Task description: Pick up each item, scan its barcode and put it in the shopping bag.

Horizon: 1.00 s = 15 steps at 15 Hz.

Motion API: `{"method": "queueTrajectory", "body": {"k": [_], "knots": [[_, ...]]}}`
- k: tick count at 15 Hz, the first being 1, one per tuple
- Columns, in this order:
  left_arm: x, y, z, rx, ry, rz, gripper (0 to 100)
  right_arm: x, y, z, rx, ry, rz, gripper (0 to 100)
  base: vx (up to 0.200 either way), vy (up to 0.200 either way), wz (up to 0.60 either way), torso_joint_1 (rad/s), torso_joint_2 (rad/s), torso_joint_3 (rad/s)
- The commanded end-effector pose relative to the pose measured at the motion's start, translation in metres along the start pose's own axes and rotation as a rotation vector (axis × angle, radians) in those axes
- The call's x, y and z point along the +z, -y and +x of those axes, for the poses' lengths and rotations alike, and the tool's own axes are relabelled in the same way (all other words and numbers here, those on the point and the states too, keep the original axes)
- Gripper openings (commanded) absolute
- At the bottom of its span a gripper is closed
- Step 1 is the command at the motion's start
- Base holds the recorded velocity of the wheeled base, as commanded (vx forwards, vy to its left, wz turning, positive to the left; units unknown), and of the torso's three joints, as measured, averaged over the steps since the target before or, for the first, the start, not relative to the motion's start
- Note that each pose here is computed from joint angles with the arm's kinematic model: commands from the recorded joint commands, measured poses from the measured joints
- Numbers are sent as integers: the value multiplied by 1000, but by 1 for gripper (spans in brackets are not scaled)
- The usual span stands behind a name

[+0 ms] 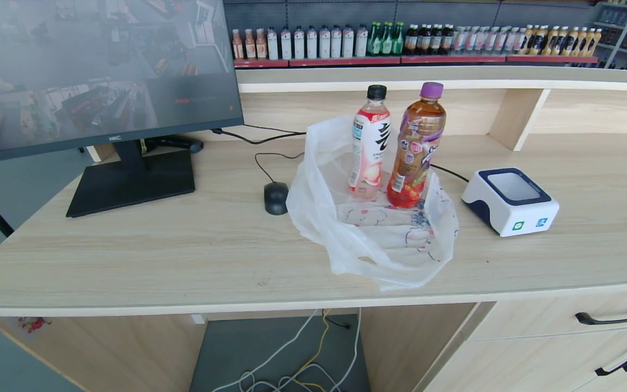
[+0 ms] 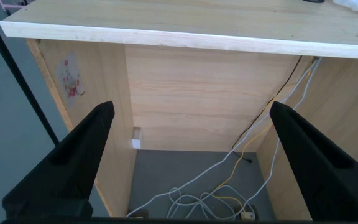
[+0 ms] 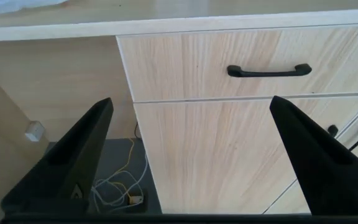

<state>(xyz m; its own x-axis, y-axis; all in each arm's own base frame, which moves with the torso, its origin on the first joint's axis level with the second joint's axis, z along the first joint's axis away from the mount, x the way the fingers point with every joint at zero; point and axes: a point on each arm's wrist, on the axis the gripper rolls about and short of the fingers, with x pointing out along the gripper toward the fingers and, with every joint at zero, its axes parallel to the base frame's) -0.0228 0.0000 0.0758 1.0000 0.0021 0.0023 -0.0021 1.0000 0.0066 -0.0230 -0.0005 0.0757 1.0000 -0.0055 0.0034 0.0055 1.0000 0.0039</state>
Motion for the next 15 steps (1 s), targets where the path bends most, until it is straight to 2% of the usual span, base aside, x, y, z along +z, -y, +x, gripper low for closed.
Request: {"method": "queueTrajectory", "body": {"k": [1, 3, 15], "knots": [[0, 0, 0, 1, 1, 0, 100, 0, 0, 0, 1, -2, 1, 100, -200, 0, 0, -2, -2, 2], [0, 0, 0, -1, 1, 3, 100, 0, 0, 0, -1, -2, -1, 100, -200, 0, 0, 24, 7, 0], [0, 0, 0, 1, 1, -5, 100, 0, 0, 0, 1, -2, -2, 100, 0, 0, 0, 0, 0, 0]]}}
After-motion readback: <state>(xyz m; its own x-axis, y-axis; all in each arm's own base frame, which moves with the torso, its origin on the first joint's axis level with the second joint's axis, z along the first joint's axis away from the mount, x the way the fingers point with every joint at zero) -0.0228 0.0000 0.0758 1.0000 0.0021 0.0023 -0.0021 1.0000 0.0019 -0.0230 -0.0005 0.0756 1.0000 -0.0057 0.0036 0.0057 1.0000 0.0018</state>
